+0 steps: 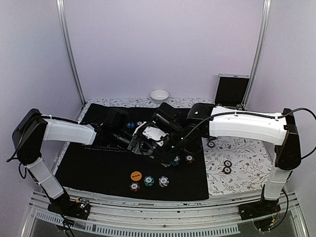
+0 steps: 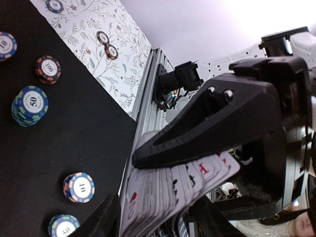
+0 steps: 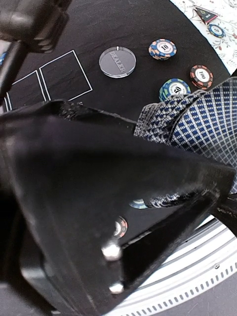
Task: Distribute texas hold em gaming equipment
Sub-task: Pass from the right arm to the left, then pass from the left arm to the right
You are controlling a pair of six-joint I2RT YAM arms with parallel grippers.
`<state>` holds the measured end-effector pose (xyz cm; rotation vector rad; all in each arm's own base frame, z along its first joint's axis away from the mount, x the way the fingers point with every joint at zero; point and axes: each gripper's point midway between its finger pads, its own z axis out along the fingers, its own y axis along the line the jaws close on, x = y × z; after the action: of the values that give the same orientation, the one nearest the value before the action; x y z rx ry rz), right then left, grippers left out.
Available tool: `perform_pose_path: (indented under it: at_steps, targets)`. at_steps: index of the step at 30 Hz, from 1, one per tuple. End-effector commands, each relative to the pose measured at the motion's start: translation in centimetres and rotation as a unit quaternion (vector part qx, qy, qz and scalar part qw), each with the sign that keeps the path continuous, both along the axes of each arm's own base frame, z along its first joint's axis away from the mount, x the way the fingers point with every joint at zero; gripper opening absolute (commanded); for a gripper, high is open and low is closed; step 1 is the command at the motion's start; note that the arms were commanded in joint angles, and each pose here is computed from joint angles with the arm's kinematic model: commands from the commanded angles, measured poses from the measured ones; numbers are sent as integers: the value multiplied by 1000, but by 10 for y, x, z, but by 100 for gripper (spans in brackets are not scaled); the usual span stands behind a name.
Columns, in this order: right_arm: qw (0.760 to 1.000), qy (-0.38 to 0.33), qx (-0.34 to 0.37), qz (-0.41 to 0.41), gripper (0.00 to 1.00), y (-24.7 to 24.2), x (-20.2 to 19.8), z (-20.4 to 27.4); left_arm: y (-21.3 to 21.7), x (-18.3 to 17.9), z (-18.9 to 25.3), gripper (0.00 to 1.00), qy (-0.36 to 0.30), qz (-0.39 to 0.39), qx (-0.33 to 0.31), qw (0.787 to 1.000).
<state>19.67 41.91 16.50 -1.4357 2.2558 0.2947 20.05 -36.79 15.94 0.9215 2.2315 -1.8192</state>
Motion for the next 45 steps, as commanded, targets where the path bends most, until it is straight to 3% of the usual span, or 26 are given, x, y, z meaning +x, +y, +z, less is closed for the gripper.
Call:
perform_pose_path:
  at_steps: [1,9,12,17,22,25,28,30,32,34,35,37,40,45]
  targets:
    - [999,-11,20,23,36,14,-2,12,-6,-6,14,55,-13,-26,-18,999]
    - [999,2,21,39,35,15,-10,9,-4,0,20,64,-6,-34,-24,999]
    - [999,0,21,39,35,15,-9,10,-2,2,18,62,-9,-28,-17,999]
    - [999,-1,23,41,35,17,-10,11,-1,4,4,43,-12,-26,12,1000]
    - [999,-16,17,30,35,13,-4,12,-1,-2,9,22,-14,-42,1,999]
    - [999,-24,13,22,34,11,-1,12,0,-6,15,0,-16,-50,-9,999]
    - [999,-28,10,16,34,8,1,11,1,-7,18,0,-20,-50,-11,998]
    - [999,-31,9,11,41,6,2,12,1,-5,21,0,-24,-44,-13,999]
    - [999,-33,20,1,73,3,2,18,3,1,25,0,-32,-28,-16,999]
    - [998,-32,46,-9,97,2,1,30,6,10,32,0,-40,-6,-23,999]
    - [997,-23,72,-18,99,2,0,40,7,13,37,0,-45,3,-29,999]
    - [989,12,144,-21,99,1,-6,63,9,18,47,0,-50,18,-46,998]
    - [959,70,271,-43,99,-17,-1,91,9,22,64,0,-62,28,-66,995]
    - [878,115,456,-92,99,-47,3,136,7,26,92,0,-81,41,-95,991]
